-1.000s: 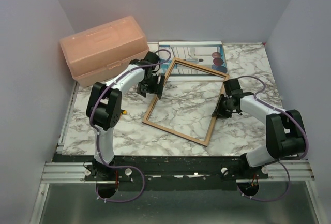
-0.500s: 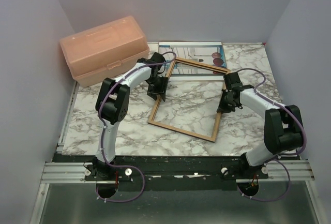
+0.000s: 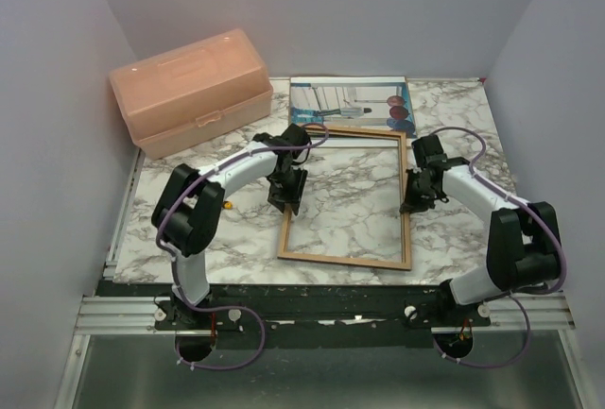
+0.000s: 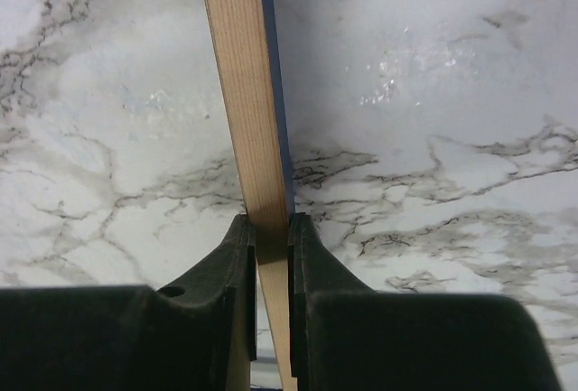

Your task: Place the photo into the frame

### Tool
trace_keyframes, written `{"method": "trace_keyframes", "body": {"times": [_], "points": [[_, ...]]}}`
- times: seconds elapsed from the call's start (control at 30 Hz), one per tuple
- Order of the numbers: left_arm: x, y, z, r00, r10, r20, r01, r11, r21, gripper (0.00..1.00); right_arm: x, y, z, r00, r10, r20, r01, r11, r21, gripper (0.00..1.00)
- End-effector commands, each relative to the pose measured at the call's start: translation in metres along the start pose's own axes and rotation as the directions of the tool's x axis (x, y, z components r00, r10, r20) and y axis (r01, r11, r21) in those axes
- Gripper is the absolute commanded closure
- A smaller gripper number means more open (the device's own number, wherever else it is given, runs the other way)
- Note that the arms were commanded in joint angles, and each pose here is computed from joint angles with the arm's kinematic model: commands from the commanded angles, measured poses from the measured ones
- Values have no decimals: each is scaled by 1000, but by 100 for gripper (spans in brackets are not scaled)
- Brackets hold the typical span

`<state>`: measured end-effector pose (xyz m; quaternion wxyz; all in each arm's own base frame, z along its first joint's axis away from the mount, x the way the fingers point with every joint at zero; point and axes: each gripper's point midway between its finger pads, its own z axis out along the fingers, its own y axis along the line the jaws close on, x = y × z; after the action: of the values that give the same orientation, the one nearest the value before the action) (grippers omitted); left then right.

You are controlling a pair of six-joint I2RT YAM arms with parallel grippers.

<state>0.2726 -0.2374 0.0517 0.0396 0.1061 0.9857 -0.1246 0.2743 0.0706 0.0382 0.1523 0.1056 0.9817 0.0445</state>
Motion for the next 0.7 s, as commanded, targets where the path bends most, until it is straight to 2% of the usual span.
{"method": "trace_keyframes", "body": {"times": [0.0,0.4,0.47,0.6,0.67], "points": [[31,-47,-21,999,-6,32,2,991,131,60,9,38,-9,996,87,-18,-89,975,-206,92],[81,-23,-24,997,-66,49,63,996,62,53,49,40,-4,993,84,-77,-101,960,-260,91],[83,-19,-26,996,-70,62,67,997,43,47,54,42,-3,994,71,-88,-91,963,-254,89],[85,-1,-35,995,-67,74,72,996,-60,29,53,43,-2,996,58,-66,-71,972,-224,75],[86,9,-39,995,-62,78,71,991,-117,23,51,40,0,997,58,-55,-68,977,-204,74]]}}
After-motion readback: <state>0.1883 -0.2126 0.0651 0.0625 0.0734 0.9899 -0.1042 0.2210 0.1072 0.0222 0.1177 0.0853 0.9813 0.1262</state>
